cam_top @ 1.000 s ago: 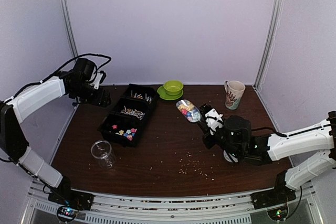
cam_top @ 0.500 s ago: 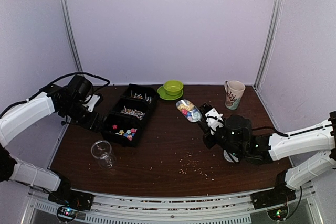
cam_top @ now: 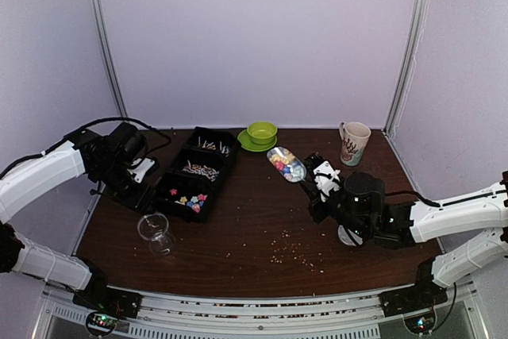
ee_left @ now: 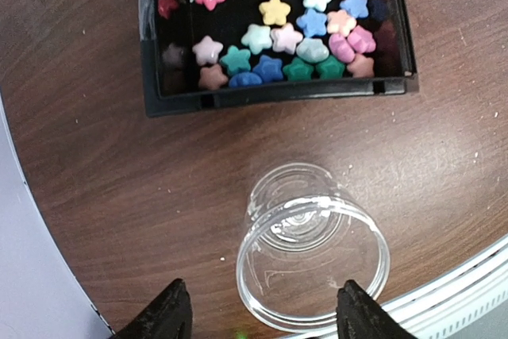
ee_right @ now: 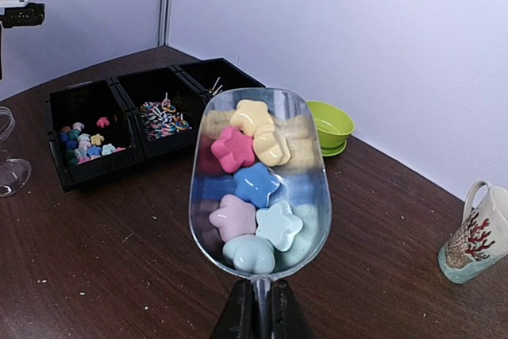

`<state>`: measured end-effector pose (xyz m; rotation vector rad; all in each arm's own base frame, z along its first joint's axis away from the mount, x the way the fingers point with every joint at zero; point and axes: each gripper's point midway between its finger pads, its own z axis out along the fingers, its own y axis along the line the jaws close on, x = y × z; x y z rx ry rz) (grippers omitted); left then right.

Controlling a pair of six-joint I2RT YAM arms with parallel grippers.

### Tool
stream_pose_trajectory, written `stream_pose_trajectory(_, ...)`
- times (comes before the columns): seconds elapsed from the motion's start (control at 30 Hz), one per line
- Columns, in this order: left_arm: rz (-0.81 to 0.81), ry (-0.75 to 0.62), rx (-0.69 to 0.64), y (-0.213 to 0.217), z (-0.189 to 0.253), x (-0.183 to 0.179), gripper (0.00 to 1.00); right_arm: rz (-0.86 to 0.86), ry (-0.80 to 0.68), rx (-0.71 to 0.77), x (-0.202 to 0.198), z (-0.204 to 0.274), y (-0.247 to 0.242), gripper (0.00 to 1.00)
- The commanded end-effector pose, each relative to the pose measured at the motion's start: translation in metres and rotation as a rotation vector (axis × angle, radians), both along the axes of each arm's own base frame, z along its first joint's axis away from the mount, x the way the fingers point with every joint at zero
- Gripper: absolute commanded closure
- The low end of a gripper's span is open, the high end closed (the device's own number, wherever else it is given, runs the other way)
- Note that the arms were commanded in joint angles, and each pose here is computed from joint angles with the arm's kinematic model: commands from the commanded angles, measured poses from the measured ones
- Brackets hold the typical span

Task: Pack the candies
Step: Pick up the packing bottle from the center of the board.

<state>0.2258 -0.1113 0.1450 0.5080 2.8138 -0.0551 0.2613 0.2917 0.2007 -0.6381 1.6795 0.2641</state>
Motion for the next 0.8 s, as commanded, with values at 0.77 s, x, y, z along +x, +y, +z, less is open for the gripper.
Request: stream_pose_trajectory(0.77,-0.031,0.156,0.049,-0.01,-0.039,0.004,0.62,0.02,-0.031,0.077,-0.005,0.022,-0.003,1.0)
